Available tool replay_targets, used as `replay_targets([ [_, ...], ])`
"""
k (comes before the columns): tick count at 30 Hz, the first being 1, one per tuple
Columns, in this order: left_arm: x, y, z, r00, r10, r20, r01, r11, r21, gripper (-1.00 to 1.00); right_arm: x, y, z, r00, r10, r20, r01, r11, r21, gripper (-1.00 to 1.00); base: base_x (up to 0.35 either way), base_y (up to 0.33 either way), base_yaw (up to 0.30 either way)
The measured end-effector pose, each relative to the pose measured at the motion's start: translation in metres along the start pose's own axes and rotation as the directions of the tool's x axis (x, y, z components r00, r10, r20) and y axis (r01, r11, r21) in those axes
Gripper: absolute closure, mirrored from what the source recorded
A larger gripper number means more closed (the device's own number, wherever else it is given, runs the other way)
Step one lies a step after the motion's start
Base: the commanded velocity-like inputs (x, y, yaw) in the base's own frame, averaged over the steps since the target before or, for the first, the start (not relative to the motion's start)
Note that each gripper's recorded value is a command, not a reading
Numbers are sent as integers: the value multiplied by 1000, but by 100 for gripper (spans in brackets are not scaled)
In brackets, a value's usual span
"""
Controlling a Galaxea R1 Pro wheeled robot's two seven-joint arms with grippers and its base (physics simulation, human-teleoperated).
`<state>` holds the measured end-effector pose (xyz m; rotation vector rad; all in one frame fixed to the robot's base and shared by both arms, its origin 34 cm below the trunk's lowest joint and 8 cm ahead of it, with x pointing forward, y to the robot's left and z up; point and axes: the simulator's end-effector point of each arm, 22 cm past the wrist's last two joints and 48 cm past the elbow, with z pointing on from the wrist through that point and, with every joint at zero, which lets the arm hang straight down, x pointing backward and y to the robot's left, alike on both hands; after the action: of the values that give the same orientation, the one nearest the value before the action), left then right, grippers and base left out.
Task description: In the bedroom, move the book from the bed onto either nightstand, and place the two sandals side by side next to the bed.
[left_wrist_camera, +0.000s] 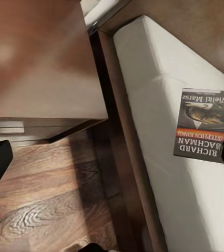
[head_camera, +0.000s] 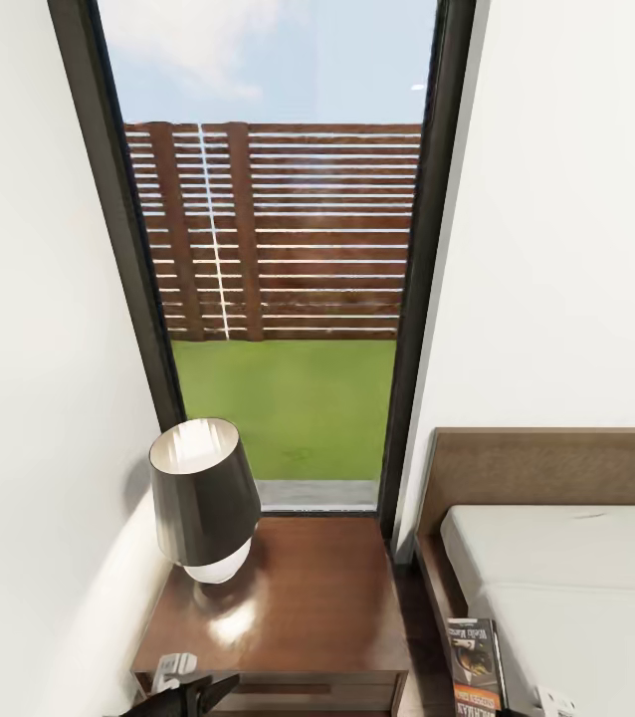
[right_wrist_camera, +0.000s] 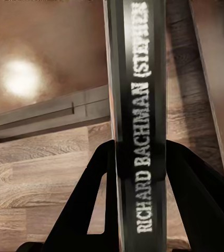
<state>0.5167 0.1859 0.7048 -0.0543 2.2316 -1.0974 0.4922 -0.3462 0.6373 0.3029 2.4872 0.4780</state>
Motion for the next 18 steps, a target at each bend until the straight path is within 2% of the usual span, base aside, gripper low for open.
replay_targets([
  [2,0,-2,0,1000,-1,2,1,1000,9,-100,-3,10,1,1000,-3,5,4,999,-40,100,0,0,0],
  [6,-1,-3,-1,1000,-2,4,2,1000,14,-100,-22,48,3,999,-17,40,24,986,-166,100,0,0,0],
  [9,-1,-3,-1,1000,-2,4,2,1000,14,-100,-50,88,3,994,-51,92,74,960,-269,100,0,0,0],
  [10,-1,-3,-1,1000,-2,3,2,1000,14,-100,-61,98,2,993,-48,109,78,953,-292,100,0,0,0],
  [12,0,-3,-1,1000,-2,3,2,1000,13,-100,-72,119,0,992,-63,111,97,935,-340,100,0,0,0],
  [14,0,-3,0,1000,-1,2,1,1000,13,-100,-80,142,-3,994,-60,87,90,916,-391,100,0,0,0],
  [18,2,-5,2,1000,-2,1,2,1000,15,-100,-84,203,-18,998,-50,-45,20,856,-516,100,0,0,0],
])
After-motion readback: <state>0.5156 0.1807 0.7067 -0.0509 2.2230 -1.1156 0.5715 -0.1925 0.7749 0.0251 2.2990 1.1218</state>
